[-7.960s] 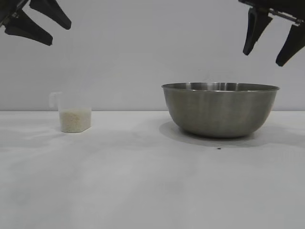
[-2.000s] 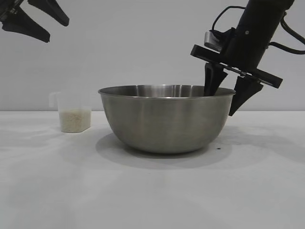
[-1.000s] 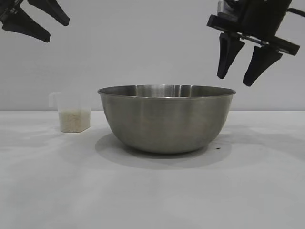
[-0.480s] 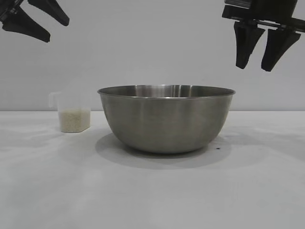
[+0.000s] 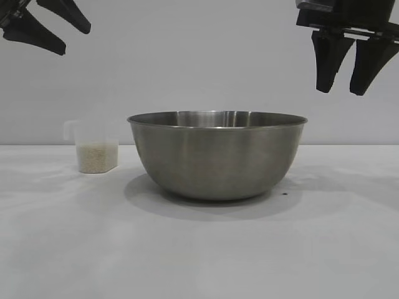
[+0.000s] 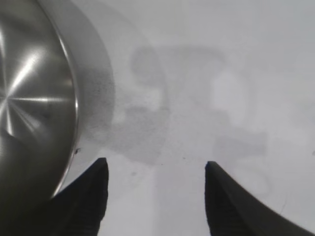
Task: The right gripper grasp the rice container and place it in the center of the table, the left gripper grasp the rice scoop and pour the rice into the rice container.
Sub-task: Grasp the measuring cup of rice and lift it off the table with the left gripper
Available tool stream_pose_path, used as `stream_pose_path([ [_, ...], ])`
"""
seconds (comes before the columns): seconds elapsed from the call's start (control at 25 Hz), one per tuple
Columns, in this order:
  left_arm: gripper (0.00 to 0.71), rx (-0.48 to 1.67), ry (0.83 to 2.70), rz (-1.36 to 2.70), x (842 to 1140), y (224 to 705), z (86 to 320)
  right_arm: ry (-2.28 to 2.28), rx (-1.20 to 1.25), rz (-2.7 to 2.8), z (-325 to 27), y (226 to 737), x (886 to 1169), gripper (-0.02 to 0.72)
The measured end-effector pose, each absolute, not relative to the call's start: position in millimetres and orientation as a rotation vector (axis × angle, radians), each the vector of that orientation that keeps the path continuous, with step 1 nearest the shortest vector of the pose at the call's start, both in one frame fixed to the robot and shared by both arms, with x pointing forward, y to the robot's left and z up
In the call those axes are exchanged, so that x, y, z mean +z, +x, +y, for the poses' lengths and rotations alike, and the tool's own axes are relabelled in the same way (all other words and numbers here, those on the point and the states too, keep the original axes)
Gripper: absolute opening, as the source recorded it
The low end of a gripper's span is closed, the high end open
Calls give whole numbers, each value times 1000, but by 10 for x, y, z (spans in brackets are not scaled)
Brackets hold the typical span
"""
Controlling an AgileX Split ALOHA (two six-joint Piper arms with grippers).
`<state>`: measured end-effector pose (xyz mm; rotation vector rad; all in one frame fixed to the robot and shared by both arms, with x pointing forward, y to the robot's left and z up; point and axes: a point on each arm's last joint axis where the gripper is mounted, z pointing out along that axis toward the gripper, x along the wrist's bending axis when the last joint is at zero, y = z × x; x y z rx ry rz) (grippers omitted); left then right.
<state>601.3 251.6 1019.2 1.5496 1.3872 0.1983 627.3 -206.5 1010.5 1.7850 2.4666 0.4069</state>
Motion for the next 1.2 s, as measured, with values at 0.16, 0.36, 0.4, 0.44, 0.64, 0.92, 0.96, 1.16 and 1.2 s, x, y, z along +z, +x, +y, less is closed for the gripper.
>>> stream_pose_path([
  [0.16, 384, 198, 1550, 1387, 10192, 6013, 2516, 1870, 332, 2359, -2248, 6294, 10124, 362],
  [0.36, 384, 198, 1550, 1387, 10192, 6013, 2516, 1857, 298, 2307, -2369, 6271, 10234, 362],
  [0.4, 384, 198, 1550, 1387, 10192, 6013, 2516, 1859, 290, 2294, -2388, 6259, 10264, 362],
  [0.44, 384, 198, 1550, 1387, 10192, 6013, 2516, 1865, 279, 2273, -2402, 6253, 10283, 362],
  [0.64, 384, 198, 1550, 1387, 10192, 6013, 2516, 1908, 244, 2195, -2474, 6242, 10331, 362],
  [0.92, 384, 200, 1549, 1389, 10192, 6014, 2518, 1927, 211, 2202, -2492, 6191, 10370, 362],
  [0.96, 384, 200, 1549, 1389, 10192, 6014, 2518, 1925, 216, 2199, -2493, 6180, 10394, 362],
  [1.16, 384, 200, 1549, 1389, 10192, 6014, 2518, 1889, 251, 2199, -2501, 6106, 10556, 362],
  [1.2, 384, 200, 1549, 1389, 10192, 6014, 2518, 1883, 258, 2201, -2503, 6082, 10578, 362],
])
